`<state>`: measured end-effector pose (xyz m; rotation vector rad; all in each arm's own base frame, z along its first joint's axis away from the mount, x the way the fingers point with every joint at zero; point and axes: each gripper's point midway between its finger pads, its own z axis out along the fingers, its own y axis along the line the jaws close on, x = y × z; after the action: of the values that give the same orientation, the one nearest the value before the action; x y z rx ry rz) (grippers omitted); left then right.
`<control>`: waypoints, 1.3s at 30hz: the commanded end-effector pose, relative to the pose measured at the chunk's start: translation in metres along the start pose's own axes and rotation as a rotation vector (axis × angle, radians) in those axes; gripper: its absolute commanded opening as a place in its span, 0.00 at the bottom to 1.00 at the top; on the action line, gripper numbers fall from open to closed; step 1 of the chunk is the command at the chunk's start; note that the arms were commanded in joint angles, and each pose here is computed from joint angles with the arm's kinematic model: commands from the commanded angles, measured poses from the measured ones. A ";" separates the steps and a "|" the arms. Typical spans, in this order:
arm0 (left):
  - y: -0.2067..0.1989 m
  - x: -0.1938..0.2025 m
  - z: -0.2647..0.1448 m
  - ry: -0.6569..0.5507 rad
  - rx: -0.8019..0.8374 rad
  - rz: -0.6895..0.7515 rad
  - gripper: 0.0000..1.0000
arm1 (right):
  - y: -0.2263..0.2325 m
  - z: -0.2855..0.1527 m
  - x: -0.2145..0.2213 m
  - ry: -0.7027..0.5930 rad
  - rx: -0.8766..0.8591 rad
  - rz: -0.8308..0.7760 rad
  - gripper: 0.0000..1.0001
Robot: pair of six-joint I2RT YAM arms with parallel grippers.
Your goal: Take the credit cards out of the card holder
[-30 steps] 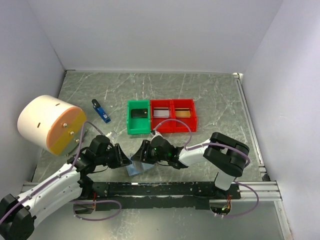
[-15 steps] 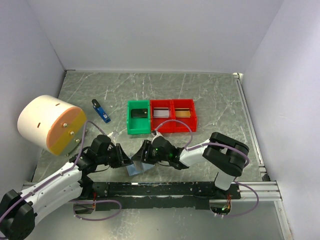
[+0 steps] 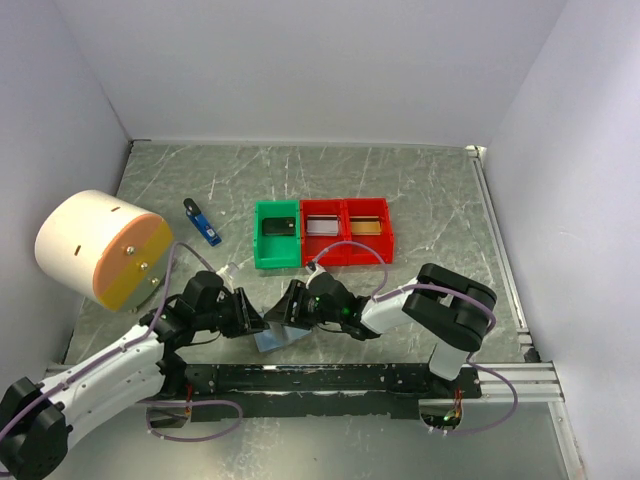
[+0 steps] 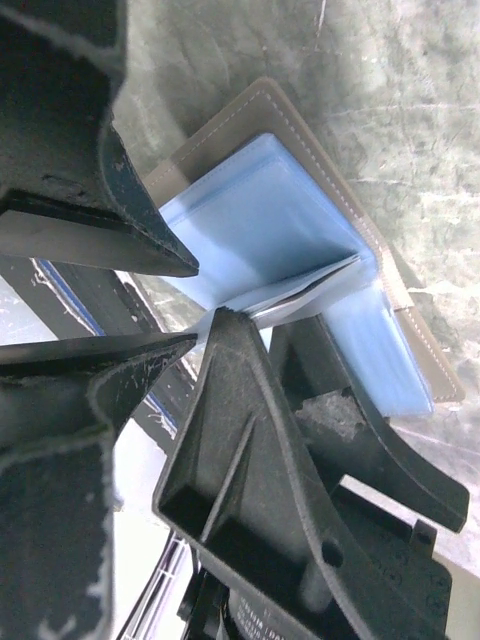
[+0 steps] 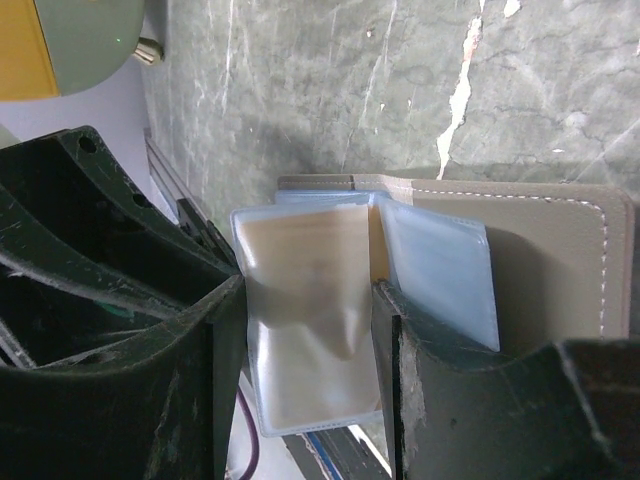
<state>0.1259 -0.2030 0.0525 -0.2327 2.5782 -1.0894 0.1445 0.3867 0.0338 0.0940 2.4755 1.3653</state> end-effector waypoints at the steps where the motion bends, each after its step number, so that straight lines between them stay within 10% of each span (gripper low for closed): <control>1: -0.006 0.006 -0.005 0.002 0.030 -0.033 0.42 | -0.084 -0.011 0.030 0.091 0.277 0.017 0.49; 39: 0.027 0.012 0.007 -0.010 -0.171 -0.037 0.44 | -0.081 -0.011 0.029 0.094 0.246 0.032 0.51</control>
<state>0.1115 -0.2084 0.0386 -0.3091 2.6506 -1.0468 0.1445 0.3870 0.0329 0.1031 2.4722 1.3956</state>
